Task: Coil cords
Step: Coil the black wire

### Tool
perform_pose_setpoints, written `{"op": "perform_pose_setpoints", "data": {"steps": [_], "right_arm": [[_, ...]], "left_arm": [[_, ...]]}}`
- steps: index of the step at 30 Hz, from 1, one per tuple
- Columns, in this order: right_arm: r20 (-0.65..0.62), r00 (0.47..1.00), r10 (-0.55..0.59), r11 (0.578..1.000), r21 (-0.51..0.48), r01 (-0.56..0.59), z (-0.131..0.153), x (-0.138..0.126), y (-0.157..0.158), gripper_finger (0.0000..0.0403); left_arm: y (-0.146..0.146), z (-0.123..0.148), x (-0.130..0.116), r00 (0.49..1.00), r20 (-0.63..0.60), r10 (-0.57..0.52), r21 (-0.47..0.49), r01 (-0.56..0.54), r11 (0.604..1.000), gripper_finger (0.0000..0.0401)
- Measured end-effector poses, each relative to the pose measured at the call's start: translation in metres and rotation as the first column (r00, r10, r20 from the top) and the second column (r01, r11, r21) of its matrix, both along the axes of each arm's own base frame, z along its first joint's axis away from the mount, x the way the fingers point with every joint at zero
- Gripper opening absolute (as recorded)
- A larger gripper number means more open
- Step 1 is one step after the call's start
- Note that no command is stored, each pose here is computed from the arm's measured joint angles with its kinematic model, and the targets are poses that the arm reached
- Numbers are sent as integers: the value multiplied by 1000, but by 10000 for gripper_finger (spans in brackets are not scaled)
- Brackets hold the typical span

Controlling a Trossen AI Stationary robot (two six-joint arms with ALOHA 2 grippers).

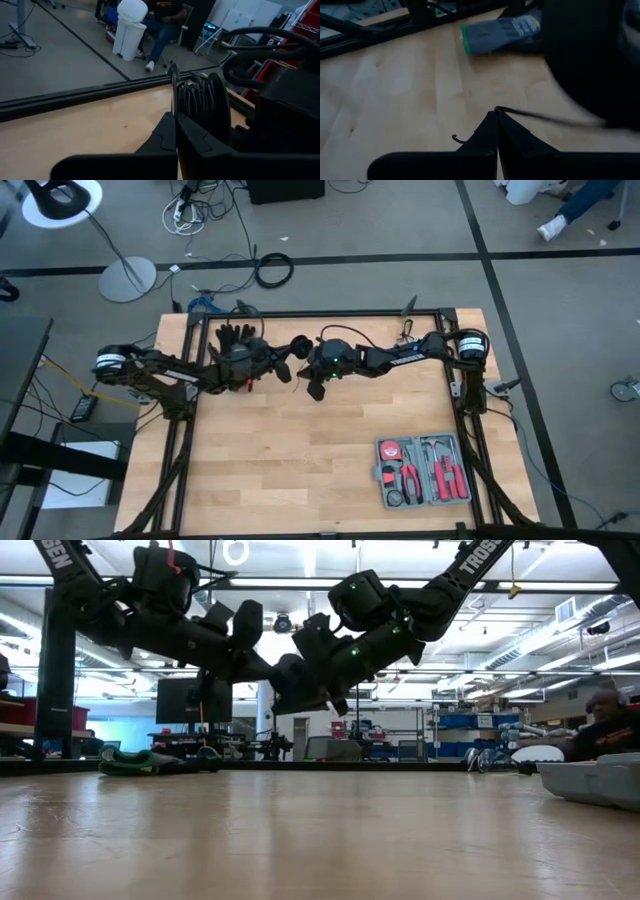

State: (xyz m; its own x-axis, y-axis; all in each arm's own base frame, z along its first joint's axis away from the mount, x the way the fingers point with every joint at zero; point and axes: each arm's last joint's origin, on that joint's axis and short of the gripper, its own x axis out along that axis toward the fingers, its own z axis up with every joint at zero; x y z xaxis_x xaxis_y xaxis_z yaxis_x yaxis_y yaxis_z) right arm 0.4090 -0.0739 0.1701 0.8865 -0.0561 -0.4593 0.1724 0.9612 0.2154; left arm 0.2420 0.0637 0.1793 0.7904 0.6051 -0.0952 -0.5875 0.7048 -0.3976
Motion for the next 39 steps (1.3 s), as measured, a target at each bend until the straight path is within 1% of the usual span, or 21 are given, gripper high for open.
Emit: {"op": "perform_pose_setpoints", "data": {"steps": [2, 5, 8, 11, 18, 23, 29, 34, 39], "right_arm": [[-6, 1000, -19, 999, -29, 19, 0, 0, -1, 0], [19, 1000, -12, 998, -64, 13, 2, 1, -1, 0], [58, 998, 2, 997, -76, 2, 6, 3, -1, 0], [69, 997, 26, 998, -67, -21, 6, 3, -3, 0], [63, 997, 53, 998, -24, -52, 5, -1, -17, 0], [59, 997, 45, 999, 24, -46, 4, -6, -32, 0], [12, 999, 33, 998, 57, -34, 5, -14, -45, 0], [-19, 994, 106, 986, 134, -102, 9, -25, -56, 0], [-52, 988, 142, 972, 196, -130, 10, -35, -65, 0]], "left_arm": [[1, -1, 4, 1000, -3, -4, -4, 4, 1000, 0], [2, -7, 10, 1000, -23, -18, -26, 17, 1000, 0], [3, -19, 18, 997, -69, -43, -43, 40, 998, 0], [4, -31, 26, 992, -114, -58, -58, 52, 997, 0], [4, -47, 33, 976, -181, -123, -75, 112, 991, 0], [3, -53, 31, 961, -236, -144, -99, 123, 987, 0], [2, -58, 29, 943, -288, -164, -117, 135, 984, 0], [1, -59, 29, 930, -305, -205, -121, 176, 977, 0], [-1, -62, 29, 912, -313, -264, -149, 227, 962, 0]]}}
